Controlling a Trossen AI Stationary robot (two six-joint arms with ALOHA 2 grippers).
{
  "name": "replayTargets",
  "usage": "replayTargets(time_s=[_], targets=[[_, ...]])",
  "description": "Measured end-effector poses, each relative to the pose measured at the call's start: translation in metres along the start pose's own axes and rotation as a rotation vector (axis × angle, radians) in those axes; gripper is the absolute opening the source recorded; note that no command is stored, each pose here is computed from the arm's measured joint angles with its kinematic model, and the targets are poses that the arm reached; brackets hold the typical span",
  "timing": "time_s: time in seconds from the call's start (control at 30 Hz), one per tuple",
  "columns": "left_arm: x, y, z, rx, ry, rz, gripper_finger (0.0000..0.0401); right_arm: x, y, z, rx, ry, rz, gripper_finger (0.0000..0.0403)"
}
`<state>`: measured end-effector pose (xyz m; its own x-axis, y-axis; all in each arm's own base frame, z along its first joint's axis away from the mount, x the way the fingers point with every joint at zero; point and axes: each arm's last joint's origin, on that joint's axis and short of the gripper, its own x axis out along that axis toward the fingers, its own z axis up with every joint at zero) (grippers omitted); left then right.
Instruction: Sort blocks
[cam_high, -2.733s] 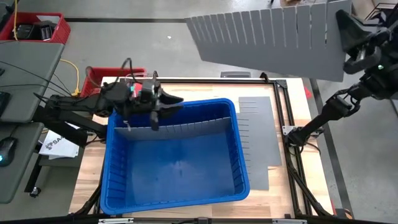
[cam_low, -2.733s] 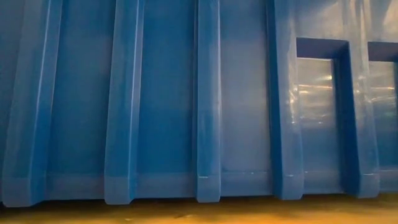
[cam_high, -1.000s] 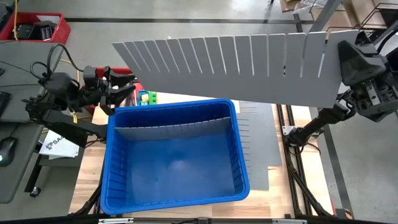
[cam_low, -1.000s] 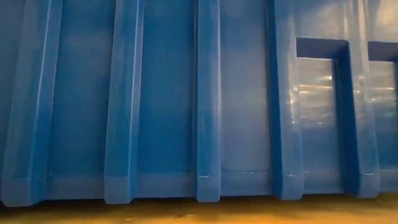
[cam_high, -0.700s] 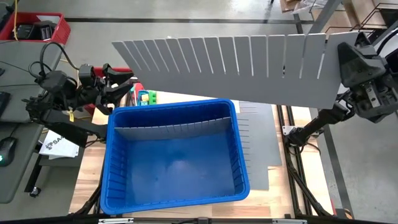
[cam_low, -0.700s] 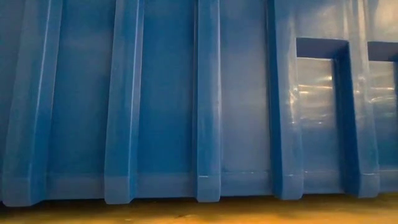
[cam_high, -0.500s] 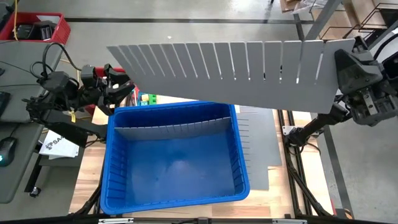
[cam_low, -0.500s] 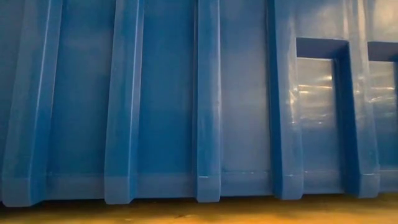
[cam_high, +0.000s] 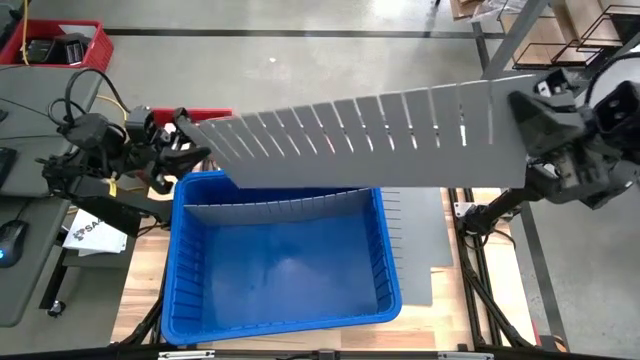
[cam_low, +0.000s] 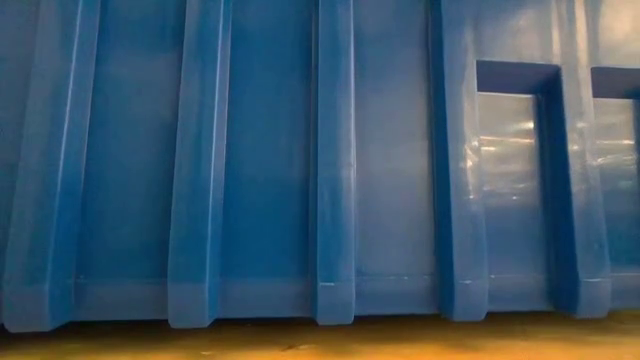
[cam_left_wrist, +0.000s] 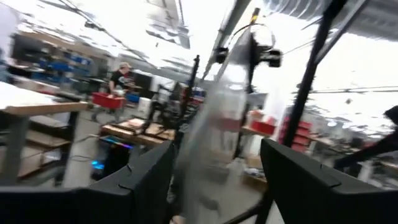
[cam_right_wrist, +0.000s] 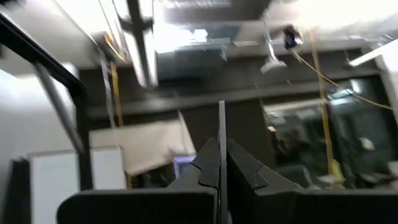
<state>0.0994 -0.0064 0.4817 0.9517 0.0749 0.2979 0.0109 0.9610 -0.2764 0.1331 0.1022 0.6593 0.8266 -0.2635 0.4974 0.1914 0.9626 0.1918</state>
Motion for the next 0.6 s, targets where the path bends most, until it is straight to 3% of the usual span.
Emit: replayTargets(time_s=[0.33, 0.47, 0.6], targets=[[-0.004, 0.001, -0.002, 0.000, 0.079, -0.007, 0.0114, 0.003, -0.001, -0.001, 0.016, -0.012, 0.008, 0.0000], [-0.011, 0.004, -0.003, -0.021, 0.089, 0.076, 0.0113, 0.003, -0.002, -0.001, 0.022, -0.018, 0.006, 0.0000], [-0.015, 0.005, -0.002, -0.048, 0.087, 0.087, 0.0141, 0.003, -0.002, -0.001, 0.023, -0.019, 0.006, 0.0000]])
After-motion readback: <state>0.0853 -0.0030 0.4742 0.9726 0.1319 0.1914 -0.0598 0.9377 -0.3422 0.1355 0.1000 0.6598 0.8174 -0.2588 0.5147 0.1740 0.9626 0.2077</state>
